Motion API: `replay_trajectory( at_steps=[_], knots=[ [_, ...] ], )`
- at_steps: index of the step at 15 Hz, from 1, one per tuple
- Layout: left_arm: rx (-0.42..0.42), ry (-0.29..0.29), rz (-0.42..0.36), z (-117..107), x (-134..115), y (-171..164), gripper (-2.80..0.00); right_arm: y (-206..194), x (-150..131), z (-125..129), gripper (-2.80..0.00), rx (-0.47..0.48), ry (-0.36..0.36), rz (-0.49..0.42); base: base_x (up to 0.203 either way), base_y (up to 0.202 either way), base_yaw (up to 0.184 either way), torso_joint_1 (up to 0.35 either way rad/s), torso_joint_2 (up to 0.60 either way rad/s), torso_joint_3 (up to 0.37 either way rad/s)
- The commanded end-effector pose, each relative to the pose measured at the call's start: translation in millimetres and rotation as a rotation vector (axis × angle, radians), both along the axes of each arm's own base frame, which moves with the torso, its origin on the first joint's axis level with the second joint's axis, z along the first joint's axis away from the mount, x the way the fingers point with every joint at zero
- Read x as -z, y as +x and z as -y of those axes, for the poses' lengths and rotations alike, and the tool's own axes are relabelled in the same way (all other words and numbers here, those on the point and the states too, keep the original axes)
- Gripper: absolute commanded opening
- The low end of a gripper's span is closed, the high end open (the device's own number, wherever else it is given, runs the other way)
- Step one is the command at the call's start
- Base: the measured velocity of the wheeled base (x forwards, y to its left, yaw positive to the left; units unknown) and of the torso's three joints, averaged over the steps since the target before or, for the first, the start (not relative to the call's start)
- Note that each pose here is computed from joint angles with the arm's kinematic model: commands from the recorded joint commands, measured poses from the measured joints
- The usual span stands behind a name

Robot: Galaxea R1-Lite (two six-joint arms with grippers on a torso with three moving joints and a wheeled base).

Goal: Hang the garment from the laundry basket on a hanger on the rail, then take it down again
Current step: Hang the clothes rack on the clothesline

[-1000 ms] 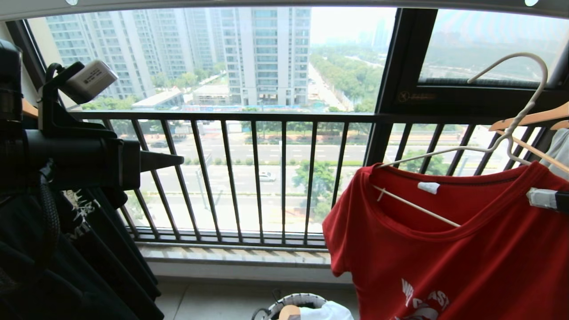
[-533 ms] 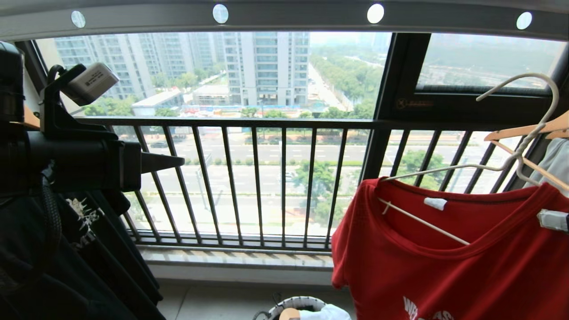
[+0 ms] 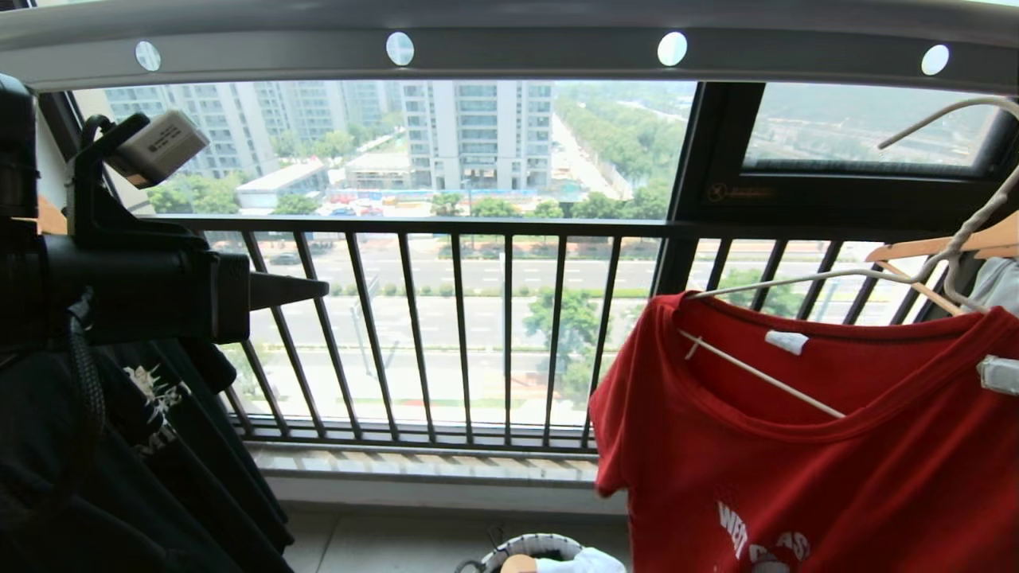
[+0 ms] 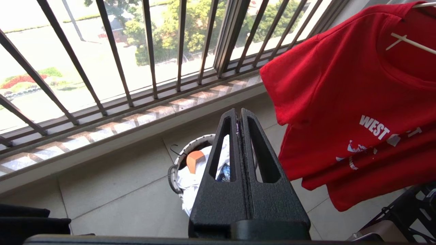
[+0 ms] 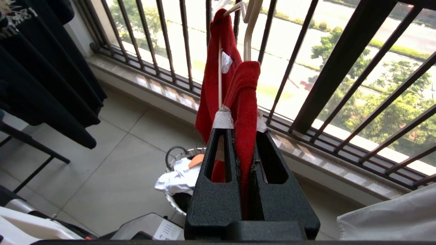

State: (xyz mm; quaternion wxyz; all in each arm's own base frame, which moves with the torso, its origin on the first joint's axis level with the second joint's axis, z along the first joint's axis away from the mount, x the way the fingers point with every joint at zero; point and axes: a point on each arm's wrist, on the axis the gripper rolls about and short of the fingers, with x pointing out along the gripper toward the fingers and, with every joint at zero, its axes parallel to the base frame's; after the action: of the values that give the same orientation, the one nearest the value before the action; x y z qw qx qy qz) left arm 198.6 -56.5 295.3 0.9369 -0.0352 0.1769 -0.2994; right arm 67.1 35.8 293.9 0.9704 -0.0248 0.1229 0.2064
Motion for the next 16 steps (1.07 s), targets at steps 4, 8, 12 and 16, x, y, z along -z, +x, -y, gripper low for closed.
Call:
replay_trajectory(
  at_steps=[4,8,12,16],
  knots=[
    [0.001,-0.004,0.012,-1.2,-2.9,-4.6,-2.80,-2.5,1.6,1.4,-2.80,0.000,0.004,0.013,0.000,0.000,0.000,0.000,0.00,0.000],
    [0.001,-0.003,0.009,-1.0,-2.3,-3.7,-2.80,-2.4,2.5,1.3,-2.80,0.000,0.004,0.009,0.000,0.000,0.000,0.000,0.00,0.000],
    [0.001,-0.004,0.010,-1.0,-2.5,-3.7,-2.80,-0.2,4.2,0.1,-2.80,0.001,0.000,0.000,0.000,0.000,0.000,0.000,0.00,0.000],
    [0.001,-0.002,0.011,-1.1,-2.3,-4.1,-2.80,0.2,4.1,0.4,-2.80,0.014,0.000,0.001,0.000,0.000,0.000,0.000,0.00,0.000]
  ],
)
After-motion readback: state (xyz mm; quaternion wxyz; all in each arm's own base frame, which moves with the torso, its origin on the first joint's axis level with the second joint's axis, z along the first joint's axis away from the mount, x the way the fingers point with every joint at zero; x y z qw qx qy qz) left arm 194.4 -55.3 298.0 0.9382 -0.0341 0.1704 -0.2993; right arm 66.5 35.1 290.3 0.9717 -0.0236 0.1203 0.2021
